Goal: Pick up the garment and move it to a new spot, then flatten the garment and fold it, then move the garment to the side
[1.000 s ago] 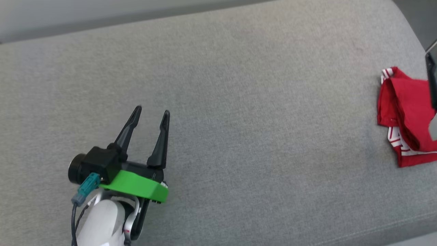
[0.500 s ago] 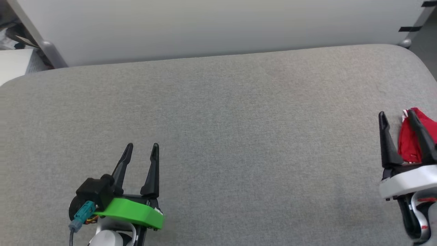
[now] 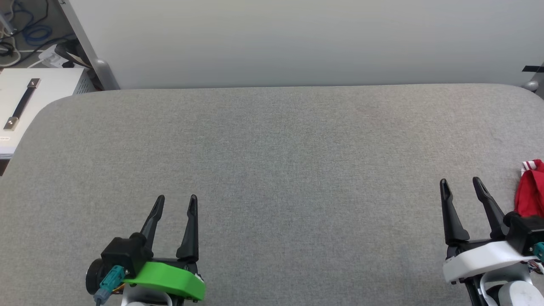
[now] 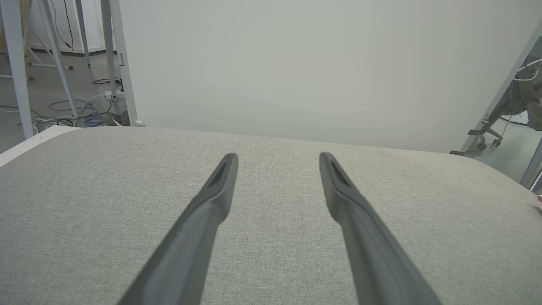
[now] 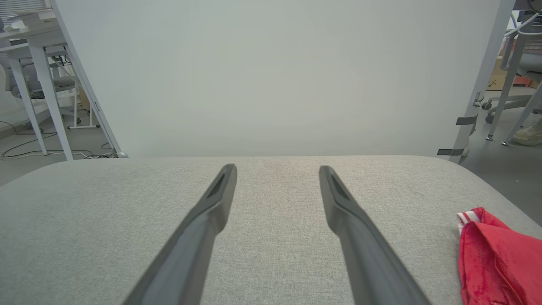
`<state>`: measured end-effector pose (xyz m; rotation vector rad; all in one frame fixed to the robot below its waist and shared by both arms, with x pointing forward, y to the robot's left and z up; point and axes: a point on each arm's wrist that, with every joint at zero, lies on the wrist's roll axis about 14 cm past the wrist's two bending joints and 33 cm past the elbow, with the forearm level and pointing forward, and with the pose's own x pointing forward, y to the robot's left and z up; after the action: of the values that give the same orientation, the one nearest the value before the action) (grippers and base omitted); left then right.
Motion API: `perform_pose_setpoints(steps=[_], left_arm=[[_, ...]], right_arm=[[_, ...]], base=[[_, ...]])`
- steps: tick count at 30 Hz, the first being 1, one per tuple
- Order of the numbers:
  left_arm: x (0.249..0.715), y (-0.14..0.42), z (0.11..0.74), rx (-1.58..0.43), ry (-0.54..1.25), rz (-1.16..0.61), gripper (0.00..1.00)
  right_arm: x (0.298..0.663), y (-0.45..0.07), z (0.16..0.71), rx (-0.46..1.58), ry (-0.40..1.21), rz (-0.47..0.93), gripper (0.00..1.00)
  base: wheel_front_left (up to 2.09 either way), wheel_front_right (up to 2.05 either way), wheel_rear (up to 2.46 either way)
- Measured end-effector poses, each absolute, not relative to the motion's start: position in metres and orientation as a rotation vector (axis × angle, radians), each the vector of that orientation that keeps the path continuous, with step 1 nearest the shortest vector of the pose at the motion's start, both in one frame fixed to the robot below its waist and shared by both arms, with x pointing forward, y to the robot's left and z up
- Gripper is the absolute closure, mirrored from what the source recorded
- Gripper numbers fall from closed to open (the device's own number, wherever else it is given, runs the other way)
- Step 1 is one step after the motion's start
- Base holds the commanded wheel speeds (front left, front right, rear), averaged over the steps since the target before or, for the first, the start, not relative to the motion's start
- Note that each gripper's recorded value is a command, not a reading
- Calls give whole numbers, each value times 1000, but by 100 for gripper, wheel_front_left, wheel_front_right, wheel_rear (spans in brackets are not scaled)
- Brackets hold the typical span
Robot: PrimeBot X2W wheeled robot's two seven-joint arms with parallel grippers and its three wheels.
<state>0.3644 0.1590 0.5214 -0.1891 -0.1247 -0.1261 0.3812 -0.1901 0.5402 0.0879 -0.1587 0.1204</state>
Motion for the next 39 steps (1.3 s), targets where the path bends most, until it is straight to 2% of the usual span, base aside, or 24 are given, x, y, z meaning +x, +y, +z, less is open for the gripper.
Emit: perform_pose_setpoints(steps=[31,32,39], left_arm=[[366,155,522,-194,-126,-135,0],[366,155,522,-195,-126,-135,100],[366,154,521,-193,-122,-136,100]], right_arm=[[379,-190,526,78,-124,122,0],[379,-190,525,77,-123,123,100],[379,-189,525,76,-118,123,100]], base=[[0,0,0],[0,0,0],[0,0,0]])
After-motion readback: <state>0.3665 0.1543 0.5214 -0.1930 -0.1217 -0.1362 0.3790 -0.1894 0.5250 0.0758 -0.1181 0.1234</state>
